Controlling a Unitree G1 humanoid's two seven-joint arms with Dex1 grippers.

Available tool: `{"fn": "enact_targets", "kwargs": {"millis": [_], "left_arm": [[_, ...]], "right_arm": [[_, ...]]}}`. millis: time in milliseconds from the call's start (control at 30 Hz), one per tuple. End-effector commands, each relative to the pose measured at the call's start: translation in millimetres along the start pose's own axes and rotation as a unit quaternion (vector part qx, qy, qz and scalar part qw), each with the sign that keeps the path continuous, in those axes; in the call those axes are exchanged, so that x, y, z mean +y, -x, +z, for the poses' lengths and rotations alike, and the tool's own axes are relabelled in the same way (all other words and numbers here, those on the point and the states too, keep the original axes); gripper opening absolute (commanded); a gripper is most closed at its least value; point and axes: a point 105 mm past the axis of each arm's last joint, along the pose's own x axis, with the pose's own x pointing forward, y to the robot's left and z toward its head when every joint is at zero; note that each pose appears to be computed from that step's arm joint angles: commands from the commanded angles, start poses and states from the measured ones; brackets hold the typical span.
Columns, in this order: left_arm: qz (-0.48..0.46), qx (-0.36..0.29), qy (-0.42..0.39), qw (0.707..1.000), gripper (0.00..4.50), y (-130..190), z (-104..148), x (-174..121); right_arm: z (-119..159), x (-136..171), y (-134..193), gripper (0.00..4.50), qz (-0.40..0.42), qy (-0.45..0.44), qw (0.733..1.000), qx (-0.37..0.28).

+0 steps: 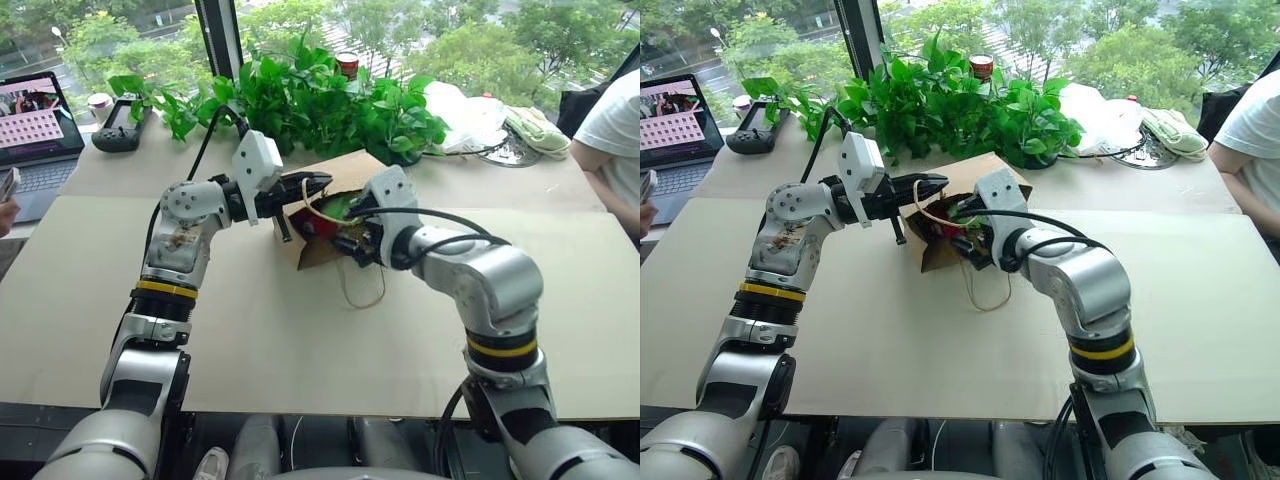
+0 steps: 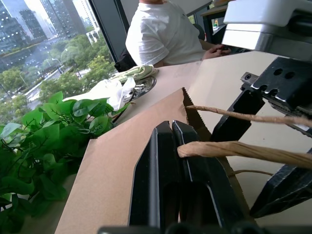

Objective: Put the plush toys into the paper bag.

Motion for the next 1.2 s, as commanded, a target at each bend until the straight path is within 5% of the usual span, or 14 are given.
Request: {"fn": "enact_targets", "kwargs": {"millis": [33,467,900,1200], "left_arm": [[0.001,-0.011,-0.020,1.000,0.00,0,10,3],[-0.004,-0.012,-0.021,1.000,0.00,-1,10,3],[-0.002,-0.013,-0.023,1.000,0.00,-1,12,3],[-0.003,-0.014,-0.022,1.000,0.00,-2,12,4]], "right_arm": [[-5,12,13,4.11,0.019,-0.004,1.000,-0.002],[-52,23,-7,4.11,0.009,-0.036,0.998,0.057],[-57,31,-19,0.02,0.022,-0.038,0.998,0.055],[-35,22,-13,0.01,0.021,-0.070,0.997,0.002]]}}
